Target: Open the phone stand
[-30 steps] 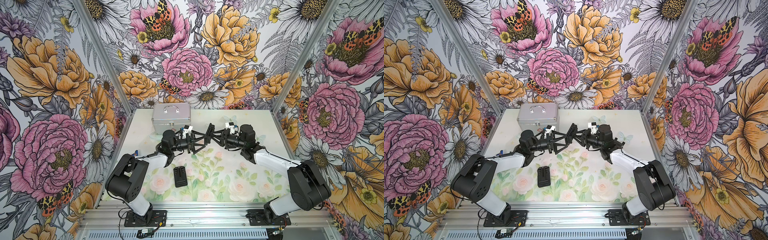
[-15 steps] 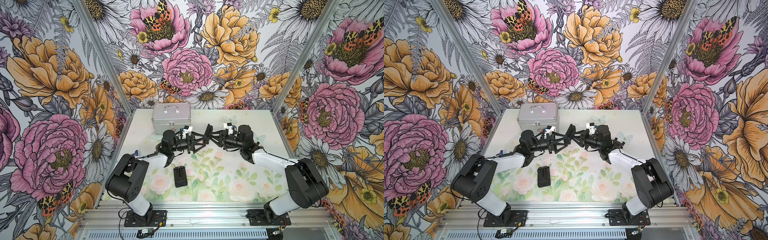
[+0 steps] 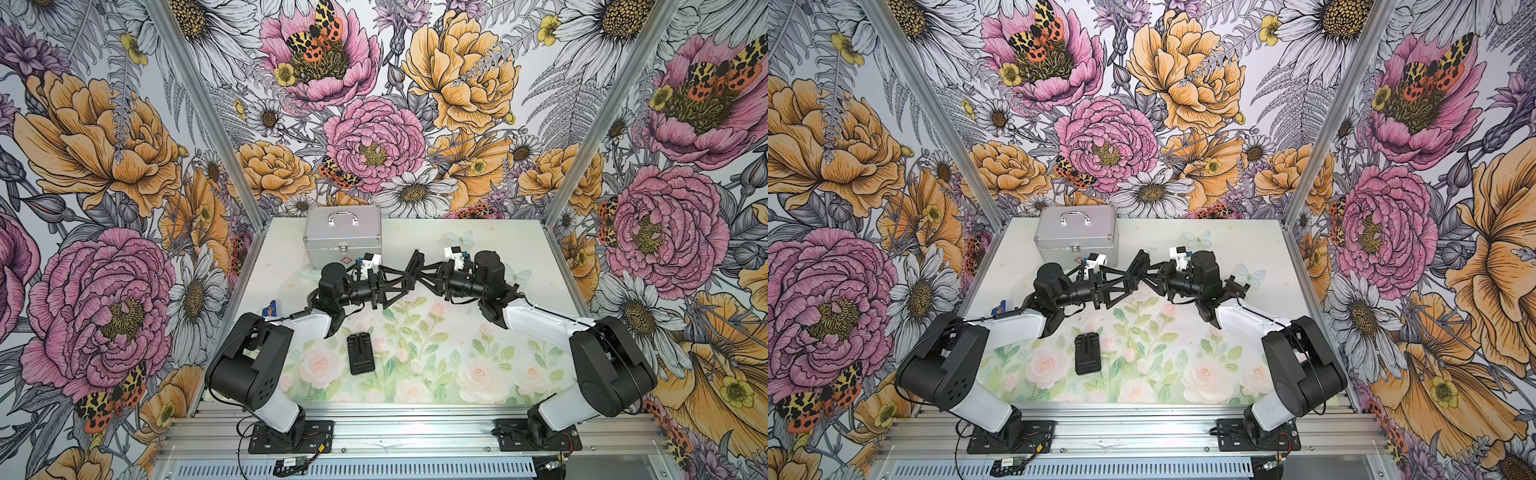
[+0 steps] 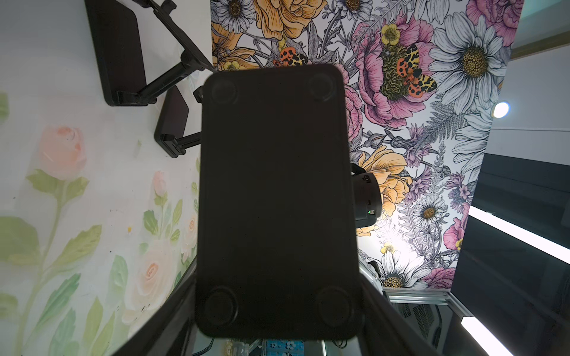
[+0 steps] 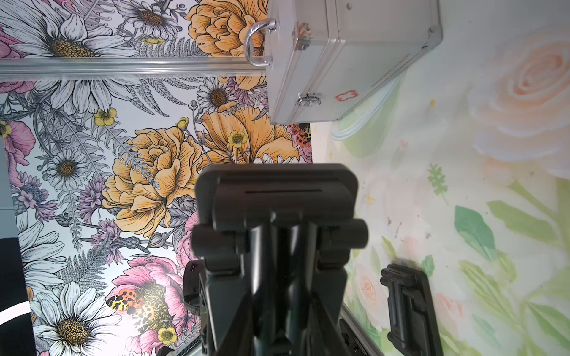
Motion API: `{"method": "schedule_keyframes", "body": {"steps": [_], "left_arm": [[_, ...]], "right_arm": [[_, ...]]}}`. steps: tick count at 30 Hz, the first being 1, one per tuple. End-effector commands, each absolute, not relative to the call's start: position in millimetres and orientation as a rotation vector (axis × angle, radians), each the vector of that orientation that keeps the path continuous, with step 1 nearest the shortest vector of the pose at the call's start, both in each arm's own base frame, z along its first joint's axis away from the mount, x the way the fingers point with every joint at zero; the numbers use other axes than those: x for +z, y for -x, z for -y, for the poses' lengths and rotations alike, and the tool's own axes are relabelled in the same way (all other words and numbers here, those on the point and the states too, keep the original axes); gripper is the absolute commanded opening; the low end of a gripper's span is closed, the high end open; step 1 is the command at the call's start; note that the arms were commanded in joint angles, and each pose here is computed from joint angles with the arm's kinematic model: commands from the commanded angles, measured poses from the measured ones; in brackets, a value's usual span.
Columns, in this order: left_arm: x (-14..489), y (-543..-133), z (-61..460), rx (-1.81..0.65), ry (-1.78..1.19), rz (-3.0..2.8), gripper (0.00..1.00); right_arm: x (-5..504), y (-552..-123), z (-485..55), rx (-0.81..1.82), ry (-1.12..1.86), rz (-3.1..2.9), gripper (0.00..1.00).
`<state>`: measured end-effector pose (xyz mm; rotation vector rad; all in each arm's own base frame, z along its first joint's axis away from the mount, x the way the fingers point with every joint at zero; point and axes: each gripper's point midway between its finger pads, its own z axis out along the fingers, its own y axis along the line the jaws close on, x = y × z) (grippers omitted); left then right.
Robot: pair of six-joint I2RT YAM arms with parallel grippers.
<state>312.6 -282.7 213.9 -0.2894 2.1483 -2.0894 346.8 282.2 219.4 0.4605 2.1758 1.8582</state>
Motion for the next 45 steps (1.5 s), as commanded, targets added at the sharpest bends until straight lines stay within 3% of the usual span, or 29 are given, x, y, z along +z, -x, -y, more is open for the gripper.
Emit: {"method": "schedule_keyframes", "body": {"steps": [1, 45], "left_arm": [[225, -324, 264, -2.040, 0.314, -2.055, 0.62], [227, -347, 207, -1.989, 0.401, -1.997, 0.62]], "right_arm": [[233, -348, -271, 1.847, -0.442, -2.111, 0.00], [238, -345, -248, 1.836, -0.460, -2.121, 0.00]]}}
